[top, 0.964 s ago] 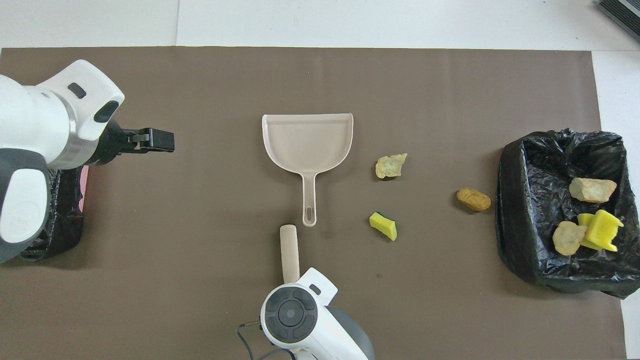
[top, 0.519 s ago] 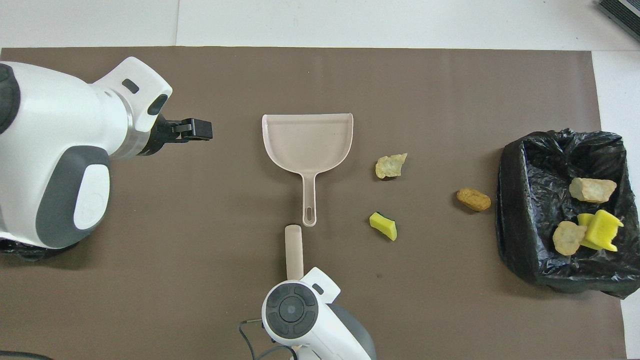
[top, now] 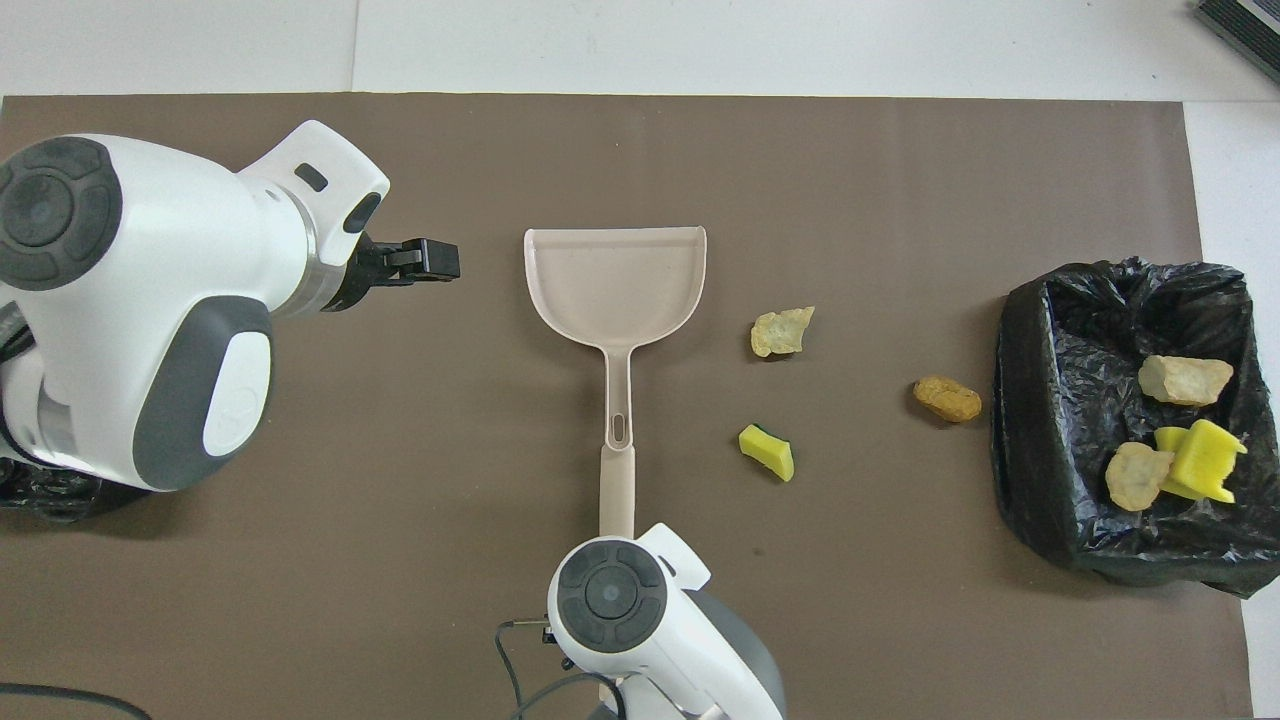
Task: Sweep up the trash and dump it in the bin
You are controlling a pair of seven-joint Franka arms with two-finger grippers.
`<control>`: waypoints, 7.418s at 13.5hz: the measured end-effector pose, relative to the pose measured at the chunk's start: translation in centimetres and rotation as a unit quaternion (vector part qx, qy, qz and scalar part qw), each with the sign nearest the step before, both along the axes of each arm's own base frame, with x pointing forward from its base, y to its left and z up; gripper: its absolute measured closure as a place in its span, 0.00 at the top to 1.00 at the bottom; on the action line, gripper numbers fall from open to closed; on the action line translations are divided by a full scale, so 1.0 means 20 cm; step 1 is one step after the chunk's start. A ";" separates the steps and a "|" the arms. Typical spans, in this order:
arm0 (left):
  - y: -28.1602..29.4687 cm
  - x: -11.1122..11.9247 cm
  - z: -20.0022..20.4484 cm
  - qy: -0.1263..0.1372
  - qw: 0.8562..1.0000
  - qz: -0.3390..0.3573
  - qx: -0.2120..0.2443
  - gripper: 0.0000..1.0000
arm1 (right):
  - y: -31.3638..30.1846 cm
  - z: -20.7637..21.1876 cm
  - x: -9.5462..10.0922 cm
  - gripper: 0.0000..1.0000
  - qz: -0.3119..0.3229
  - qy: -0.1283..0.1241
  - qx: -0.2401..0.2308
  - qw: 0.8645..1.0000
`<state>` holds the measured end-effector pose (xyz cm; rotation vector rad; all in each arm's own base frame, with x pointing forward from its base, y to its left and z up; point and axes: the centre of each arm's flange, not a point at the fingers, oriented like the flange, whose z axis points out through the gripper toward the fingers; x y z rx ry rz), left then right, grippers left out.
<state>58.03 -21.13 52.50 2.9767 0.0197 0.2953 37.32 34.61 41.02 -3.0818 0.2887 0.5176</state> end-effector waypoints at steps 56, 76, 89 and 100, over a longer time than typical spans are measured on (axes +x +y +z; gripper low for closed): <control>0.17 -0.25 -0.27 0.077 0.820 -0.559 0.094 0.31 | -1.09 -0.07 0.55 0.26 0.072 0.016 -0.170 0.983; -0.22 -0.67 -0.77 0.055 0.780 -0.615 0.107 0.31 | -0.87 -0.42 0.43 0.26 0.124 -0.027 -0.079 0.989; -0.20 -0.70 -0.83 0.070 0.791 -0.599 0.104 0.31 | 0.02 -0.22 0.35 0.26 0.173 0.018 0.110 0.979; -0.20 -0.70 -0.83 0.071 0.792 -0.597 0.104 0.31 | -0.54 -0.14 0.72 0.26 0.204 0.039 -0.009 0.978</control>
